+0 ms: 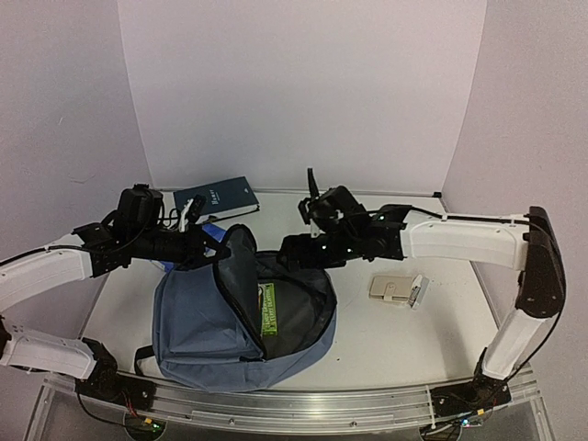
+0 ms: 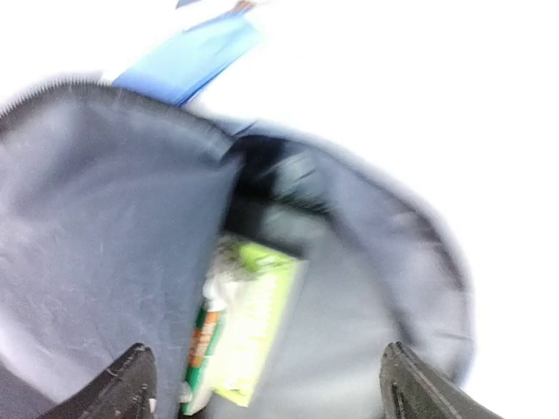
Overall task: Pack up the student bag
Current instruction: Adjust the student bag at the center of the board.
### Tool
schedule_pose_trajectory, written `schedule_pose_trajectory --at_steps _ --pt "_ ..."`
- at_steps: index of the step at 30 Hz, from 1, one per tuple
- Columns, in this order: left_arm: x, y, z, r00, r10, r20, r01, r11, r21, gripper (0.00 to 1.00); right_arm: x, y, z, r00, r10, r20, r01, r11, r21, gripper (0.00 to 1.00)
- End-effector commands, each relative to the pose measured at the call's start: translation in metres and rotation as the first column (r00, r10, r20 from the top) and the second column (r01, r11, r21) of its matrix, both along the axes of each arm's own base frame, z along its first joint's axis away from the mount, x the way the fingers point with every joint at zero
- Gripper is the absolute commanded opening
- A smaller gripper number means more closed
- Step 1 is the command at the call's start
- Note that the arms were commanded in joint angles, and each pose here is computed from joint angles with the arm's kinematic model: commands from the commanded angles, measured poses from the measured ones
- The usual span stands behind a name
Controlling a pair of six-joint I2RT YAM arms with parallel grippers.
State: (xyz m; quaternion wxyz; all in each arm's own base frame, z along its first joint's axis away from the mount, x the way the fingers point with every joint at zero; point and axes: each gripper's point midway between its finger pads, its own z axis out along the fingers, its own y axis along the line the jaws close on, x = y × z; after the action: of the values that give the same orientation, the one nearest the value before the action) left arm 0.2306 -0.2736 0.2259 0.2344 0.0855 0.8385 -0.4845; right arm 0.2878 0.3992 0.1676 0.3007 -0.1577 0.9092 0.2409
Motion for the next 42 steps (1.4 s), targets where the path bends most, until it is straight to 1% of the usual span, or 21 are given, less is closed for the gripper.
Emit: schedule_pose_trajectory --at_steps 1,4,8,12,15,18,19,20,21,23,25,32,35,38,39,40,42 --pt "0.005 0.015 0.001 0.997 0.08 -0.001 -0.08 0.997 0.012 0.0 0.01 -0.068 -0.022 0.99 -0.125 0.064 0.137 0.959 -0.247 0.89" --pt "0.009 0.021 -0.005 0.993 0.114 -0.028 -0.114 0.993 0.024 0.0 0.009 -0.08 -0.041 0.989 -0.147 0.026 0.149 0.95 -0.276 0.87" --pt "0.01 0.024 -0.009 0.99 0.129 -0.06 -0.128 0.991 0.033 0.0 0.005 -0.083 -0.064 0.989 -0.15 -0.011 0.139 0.939 -0.315 0.81" --pt "0.011 0.026 -0.013 0.988 0.135 -0.076 -0.132 0.99 0.044 0.0 0.002 -0.08 -0.089 0.989 -0.137 -0.051 0.111 0.934 -0.338 0.7" --pt "0.011 0.027 -0.017 0.986 0.139 -0.089 -0.135 0.989 0.055 0.0 0.002 -0.071 -0.095 0.991 -0.115 -0.062 0.089 0.944 -0.318 0.52" --pt "0.013 0.027 -0.025 0.984 0.143 -0.103 -0.136 0.988 0.073 0.0 0.008 -0.07 -0.099 0.991 -0.115 -0.062 0.09 0.944 -0.316 0.19" --pt "0.014 0.027 -0.029 0.983 0.145 -0.11 -0.136 0.987 0.086 0.0 0.011 -0.071 -0.099 0.991 -0.12 -0.06 0.095 0.943 -0.318 0.1" --pt "0.015 0.027 -0.034 0.982 0.149 -0.118 -0.137 0.985 0.105 0.0 0.014 -0.074 -0.099 0.99 -0.128 -0.057 0.104 0.942 -0.319 0.03" --pt "0.017 0.028 -0.04 0.979 0.157 -0.129 -0.14 0.982 0.128 0.0 0.018 -0.078 -0.097 0.989 -0.136 -0.053 0.113 0.941 -0.319 0.0" --pt "0.018 0.027 -0.053 0.975 0.157 -0.158 -0.131 0.977 0.165 0.0 0.028 -0.089 -0.092 0.986 -0.16 -0.042 0.139 0.939 -0.314 0.0" --pt "0.021 0.022 -0.063 0.972 0.148 -0.183 -0.116 0.977 0.177 0.0 0.039 -0.104 -0.086 0.981 -0.19 -0.03 0.172 0.934 -0.313 0.0" --pt "0.035 -0.014 -0.069 0.979 0.072 -0.193 -0.049 0.991 0.121 0.0 0.066 -0.157 -0.066 0.958 -0.286 0.016 0.277 0.91 -0.308 0.0" --pt "0.042 -0.013 -0.082 0.977 0.1 -0.191 -0.071 0.986 0.153 0.0 0.069 -0.165 -0.065 0.953 -0.304 0.017 0.294 0.905 -0.308 0.0" --pt "0.047 -0.001 -0.098 0.961 0.185 -0.206 -0.141 0.967 0.212 0.01 0.07 -0.166 -0.067 0.951 -0.309 0.009 0.296 0.904 -0.307 0.0" --pt "0.048 0.003 -0.101 0.956 0.209 -0.206 -0.162 0.961 0.224 0.03 0.069 -0.166 -0.067 0.951 -0.308 0.006 0.295 0.906 -0.304 0.0" --pt "0.048 0.007 -0.101 0.953 0.228 -0.2 -0.181 0.956 0.229 0.11 0.069 -0.165 -0.067 0.952 -0.306 0.002 0.293 0.908 -0.299 0.04" --pt "0.051 0.017 -0.094 0.946 0.268 -0.181 -0.226 0.948 0.222 0.38 0.069 -0.163 -0.066 0.953 -0.303 -0.002 0.29 0.912 -0.291 0.15"
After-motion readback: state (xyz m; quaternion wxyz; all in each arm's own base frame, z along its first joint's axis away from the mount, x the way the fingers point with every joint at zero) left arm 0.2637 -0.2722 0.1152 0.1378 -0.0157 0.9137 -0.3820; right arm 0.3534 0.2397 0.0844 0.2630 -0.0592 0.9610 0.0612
